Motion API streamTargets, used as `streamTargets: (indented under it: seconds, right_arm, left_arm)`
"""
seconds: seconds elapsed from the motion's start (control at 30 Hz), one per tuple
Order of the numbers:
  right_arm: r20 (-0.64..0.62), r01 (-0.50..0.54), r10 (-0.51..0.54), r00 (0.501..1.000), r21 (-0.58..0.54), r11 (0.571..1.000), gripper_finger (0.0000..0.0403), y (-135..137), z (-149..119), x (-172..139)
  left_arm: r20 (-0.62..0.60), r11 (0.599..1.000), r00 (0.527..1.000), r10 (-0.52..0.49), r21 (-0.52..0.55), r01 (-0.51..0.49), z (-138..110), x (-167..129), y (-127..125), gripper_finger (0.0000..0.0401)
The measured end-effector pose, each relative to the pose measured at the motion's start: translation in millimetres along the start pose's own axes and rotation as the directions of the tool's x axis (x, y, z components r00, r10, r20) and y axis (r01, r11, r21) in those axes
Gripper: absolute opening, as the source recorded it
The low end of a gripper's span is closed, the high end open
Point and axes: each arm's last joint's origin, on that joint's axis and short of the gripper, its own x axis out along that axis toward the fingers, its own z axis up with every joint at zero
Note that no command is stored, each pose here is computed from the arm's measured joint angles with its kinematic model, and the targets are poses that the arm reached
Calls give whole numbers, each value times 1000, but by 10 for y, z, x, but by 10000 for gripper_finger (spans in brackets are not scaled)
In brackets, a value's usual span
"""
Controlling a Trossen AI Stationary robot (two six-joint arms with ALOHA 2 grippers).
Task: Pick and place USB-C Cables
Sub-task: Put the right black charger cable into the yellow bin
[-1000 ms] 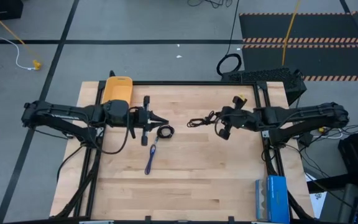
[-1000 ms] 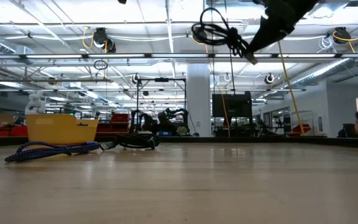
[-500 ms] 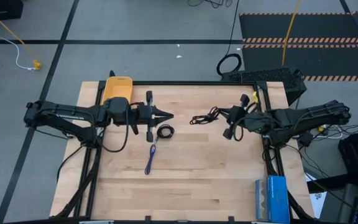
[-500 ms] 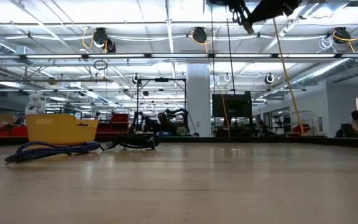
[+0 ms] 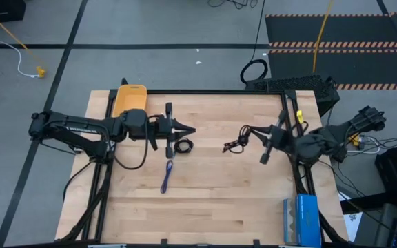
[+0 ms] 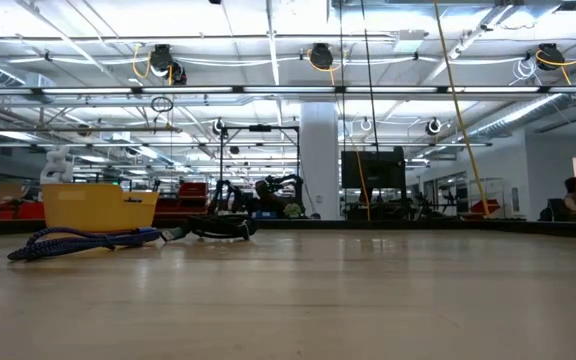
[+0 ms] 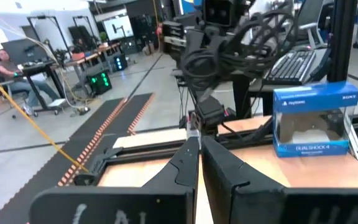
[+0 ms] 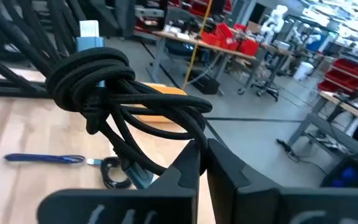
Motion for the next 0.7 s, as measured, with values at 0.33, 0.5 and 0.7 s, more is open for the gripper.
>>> streamTargets:
  seconds: [0.33, 0.5, 0.7]
  right_arm:
    - [32, -27, 25, 999, 75, 997, 4, 37, 40, -17]
    - [30, -15, 12, 999, 105, 994, 4, 66, 43, 32]
    - [34, -13, 9, 999, 102, 995, 4, 132, 51, 93]
  left_arm:
    - [21, 1000, 1000, -1, -2, 1, 11, 17, -10, 24]
    - [51, 999, 998, -41, 4, 40, 48, 12, -85, 33]
    - [124, 998, 990, -61, 4, 61, 109, 32, -165, 111]
